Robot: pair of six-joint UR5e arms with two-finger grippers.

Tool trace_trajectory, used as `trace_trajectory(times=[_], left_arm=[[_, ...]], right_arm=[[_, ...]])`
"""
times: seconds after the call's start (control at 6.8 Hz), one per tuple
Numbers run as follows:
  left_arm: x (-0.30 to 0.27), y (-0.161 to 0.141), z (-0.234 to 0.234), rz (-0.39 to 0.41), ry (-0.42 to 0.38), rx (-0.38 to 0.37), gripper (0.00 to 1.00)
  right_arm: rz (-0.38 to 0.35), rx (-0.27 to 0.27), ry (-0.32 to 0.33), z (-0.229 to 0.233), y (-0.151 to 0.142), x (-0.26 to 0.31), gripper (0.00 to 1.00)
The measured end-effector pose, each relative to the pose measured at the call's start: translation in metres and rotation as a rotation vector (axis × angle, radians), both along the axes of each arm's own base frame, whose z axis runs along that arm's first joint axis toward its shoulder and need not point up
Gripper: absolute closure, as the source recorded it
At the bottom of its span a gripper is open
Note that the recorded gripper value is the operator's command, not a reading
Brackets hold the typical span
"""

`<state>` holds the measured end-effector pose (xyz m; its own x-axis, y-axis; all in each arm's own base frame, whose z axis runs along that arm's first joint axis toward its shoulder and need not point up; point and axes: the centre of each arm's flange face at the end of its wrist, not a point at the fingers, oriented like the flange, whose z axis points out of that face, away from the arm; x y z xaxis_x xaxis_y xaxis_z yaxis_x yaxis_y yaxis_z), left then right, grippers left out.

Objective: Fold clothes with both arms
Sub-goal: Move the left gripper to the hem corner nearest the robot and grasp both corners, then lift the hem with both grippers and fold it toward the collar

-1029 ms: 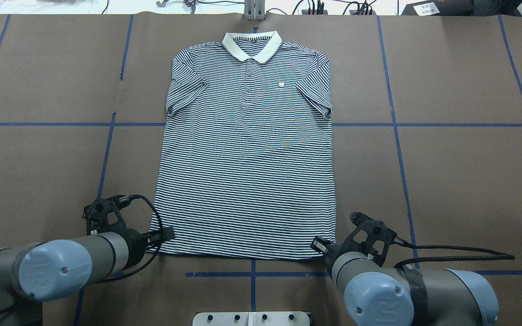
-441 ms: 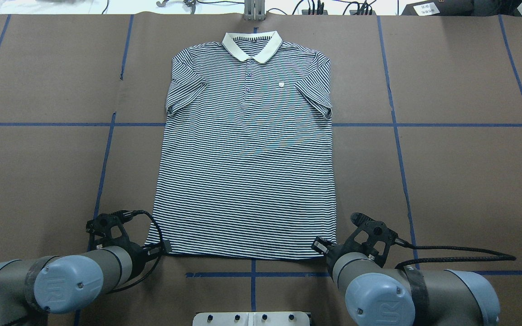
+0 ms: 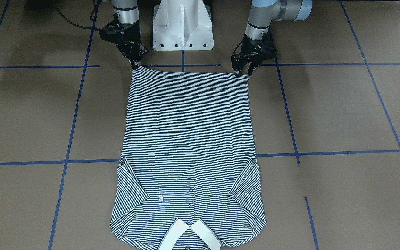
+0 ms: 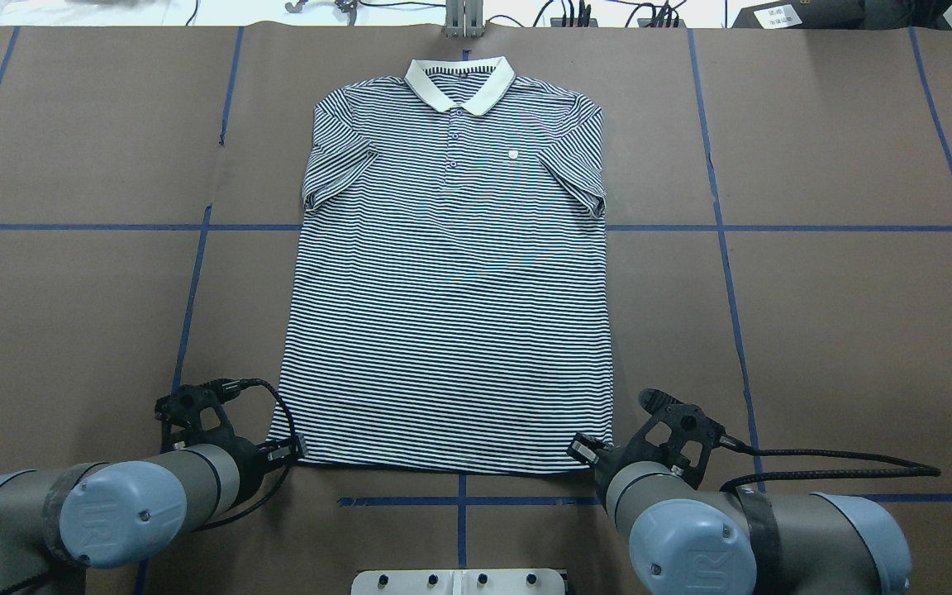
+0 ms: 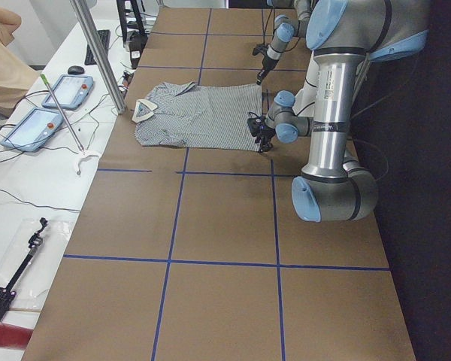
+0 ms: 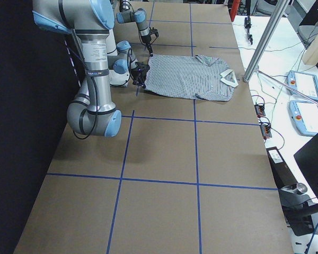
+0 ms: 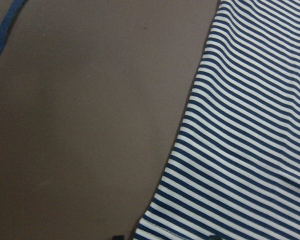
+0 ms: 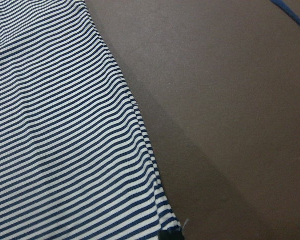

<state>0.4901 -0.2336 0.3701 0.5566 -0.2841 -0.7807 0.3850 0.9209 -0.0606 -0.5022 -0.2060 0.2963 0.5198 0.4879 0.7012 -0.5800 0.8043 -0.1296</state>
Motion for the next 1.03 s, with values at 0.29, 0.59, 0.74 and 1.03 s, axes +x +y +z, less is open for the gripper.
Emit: trace_trajectory(times=[0.29,0.59,0.74,1.03], left_arm=[[-0.001,0.0,0.004,0.0,-0.01,-0.002,1.0],[-0.006,0.002,-0.011,0.002,-0.023,-0.004,1.0],[-0.011,0.004,-0.023,0.003,-0.025,-0.006,1.0],[-0.018,0.007,-0.042,-0.013,0.003,-0.02,1.0]], right_arm=[[-0.001,0.0,0.001,0.0,0.001,0.0,1.0],[-0.006,0.001,0.002,0.001,0.004,-0.002,1.0],[-0.01,0.001,0.002,0.001,0.006,-0.003,1.0],[-0.017,0.002,0.01,0.007,0.011,0.001,1.0]])
